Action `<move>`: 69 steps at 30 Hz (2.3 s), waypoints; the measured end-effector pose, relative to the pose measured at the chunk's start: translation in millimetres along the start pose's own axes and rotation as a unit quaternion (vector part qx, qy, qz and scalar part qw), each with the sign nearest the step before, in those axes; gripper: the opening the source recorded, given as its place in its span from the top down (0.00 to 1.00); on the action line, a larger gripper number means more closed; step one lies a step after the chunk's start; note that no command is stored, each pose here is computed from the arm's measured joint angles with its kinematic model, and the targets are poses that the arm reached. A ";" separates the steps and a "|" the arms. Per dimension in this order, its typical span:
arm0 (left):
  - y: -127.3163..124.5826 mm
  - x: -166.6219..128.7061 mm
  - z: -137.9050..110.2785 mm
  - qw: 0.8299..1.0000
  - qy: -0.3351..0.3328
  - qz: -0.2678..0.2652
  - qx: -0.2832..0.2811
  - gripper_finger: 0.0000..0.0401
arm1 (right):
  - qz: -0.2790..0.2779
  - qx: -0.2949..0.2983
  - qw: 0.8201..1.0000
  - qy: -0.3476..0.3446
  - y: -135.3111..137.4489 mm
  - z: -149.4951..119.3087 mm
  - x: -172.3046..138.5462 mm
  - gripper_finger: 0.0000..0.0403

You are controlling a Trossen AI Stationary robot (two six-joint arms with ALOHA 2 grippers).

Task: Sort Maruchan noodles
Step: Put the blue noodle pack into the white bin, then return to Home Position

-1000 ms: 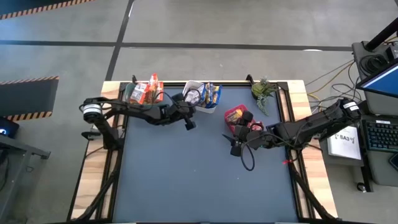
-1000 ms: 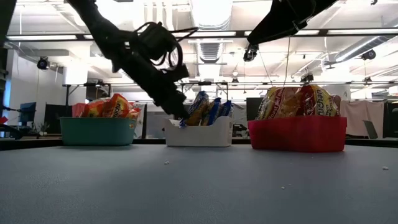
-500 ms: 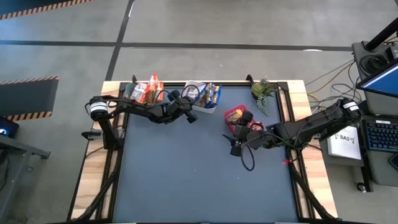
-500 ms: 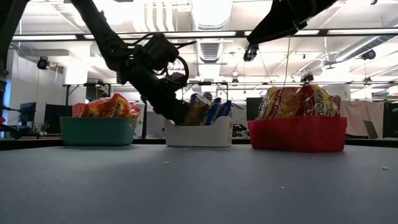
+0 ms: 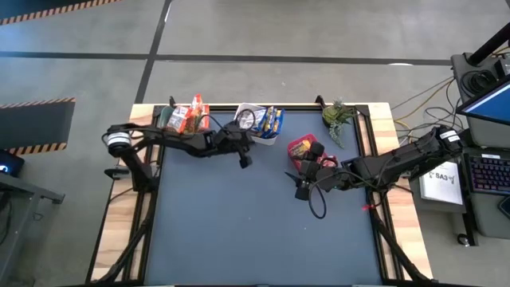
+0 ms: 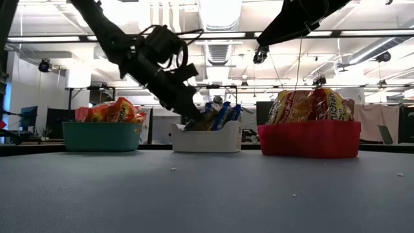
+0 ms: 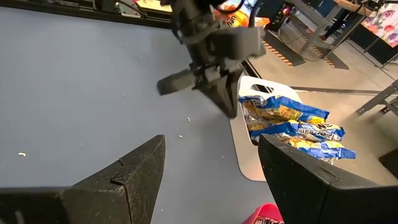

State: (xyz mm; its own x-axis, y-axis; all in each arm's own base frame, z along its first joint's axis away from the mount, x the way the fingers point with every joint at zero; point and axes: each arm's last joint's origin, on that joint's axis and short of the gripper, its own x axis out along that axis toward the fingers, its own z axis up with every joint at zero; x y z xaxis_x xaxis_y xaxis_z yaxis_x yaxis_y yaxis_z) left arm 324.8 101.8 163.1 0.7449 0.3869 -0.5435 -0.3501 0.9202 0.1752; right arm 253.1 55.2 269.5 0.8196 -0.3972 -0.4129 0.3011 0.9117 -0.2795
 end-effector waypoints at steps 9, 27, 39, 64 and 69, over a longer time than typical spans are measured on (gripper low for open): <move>19.7 -35.1 20.5 0.992 -0.002 0.108 0.061 1.00 | 0.000 0.000 1.000 0.000 0.0 0.0 0.0 0.39; 35.1 7.9 -0.2 0.996 -0.013 0.088 -0.010 1.00 | -0.002 -0.001 1.000 0.000 -0.6 0.0 0.4 0.39; 33.6 7.5 4.2 0.997 -0.024 0.063 -0.041 1.00 | -0.005 0.002 1.000 0.001 -2.5 0.0 1.7 0.39; -24.1 -177.1 -5.9 0.982 -0.165 -0.082 0.029 1.00 | 0.042 -0.002 0.992 -0.117 -14.1 -29.4 -16.5 0.39; -11.6 -206.2 -32.6 0.970 -0.226 -0.086 -0.021 1.00 | 0.044 0.025 0.985 -0.163 -22.5 -43.8 -27.5 0.39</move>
State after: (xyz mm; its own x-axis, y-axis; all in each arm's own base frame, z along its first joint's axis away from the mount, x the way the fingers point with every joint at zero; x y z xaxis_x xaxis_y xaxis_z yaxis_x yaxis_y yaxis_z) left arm 156.7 9.4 246.4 0.9636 0.2244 -0.1450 -0.2155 0.9736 0.0747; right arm 202.4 41.0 249.2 0.9541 -0.2688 -0.1317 0.2385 0.9485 -0.2084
